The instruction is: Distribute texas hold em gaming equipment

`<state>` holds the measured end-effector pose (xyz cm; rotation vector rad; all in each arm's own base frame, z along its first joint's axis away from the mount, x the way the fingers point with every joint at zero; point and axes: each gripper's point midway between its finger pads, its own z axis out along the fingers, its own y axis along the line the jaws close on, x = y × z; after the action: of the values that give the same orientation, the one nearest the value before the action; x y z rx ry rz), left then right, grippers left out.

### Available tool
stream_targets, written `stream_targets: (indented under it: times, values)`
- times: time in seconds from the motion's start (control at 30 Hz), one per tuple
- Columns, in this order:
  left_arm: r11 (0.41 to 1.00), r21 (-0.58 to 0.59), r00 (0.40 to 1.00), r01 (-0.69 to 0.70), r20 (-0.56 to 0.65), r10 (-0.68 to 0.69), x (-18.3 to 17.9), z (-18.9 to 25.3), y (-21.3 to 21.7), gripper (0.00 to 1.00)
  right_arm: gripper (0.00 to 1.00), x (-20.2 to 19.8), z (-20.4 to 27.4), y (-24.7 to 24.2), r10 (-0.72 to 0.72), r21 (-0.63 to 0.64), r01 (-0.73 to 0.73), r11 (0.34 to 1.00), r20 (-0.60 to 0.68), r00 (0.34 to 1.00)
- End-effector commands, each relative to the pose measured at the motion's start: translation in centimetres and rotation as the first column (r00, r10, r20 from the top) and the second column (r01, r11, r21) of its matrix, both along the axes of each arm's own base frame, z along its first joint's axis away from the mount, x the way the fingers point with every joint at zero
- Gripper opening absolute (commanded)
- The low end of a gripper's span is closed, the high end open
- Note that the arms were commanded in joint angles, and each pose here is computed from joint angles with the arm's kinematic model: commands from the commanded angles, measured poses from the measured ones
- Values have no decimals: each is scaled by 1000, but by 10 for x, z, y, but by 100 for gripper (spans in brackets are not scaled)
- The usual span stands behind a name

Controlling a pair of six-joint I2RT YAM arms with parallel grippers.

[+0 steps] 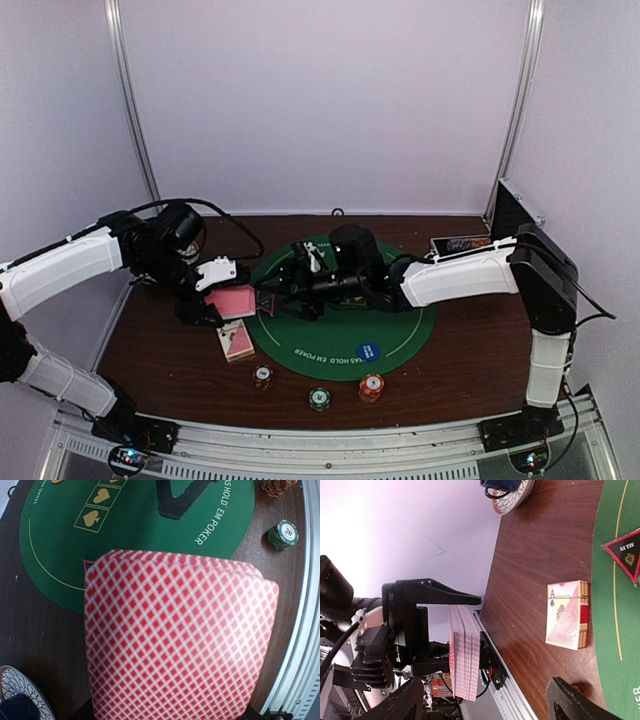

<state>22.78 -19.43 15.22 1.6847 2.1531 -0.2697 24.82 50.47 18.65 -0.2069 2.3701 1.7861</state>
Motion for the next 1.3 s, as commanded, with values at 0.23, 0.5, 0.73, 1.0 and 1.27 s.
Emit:
stream_targets:
  times: [0.23, 0.5, 0.73, 1.0, 1.27]
  values:
    - [999, -51, 1000, 8, 19, -7, 7, 21, -16, 0, 81, -5, 20, 30, 70, 124, -67, 990, -17, 997]
    - [999, -50, 1000, 21, 17, -20, 8, 21, -21, 0, 72, -5, 22, 50, 95, 164, -88, 983, -36, 995]
    - [999, -49, 999, 21, 25, -20, 11, 23, -23, 0, 44, -5, 20, 61, 114, 188, -100, 977, -64, 991]
    - [998, -58, 1000, 19, 17, -18, 13, 24, -27, 42, 13, -6, 19, 61, 120, 202, -103, 974, -79, 990]
    - [988, -149, 999, 36, -16, -38, 4, 30, -39, 98, 4, -7, 30, 61, 132, 270, -106, 957, -81, 988]
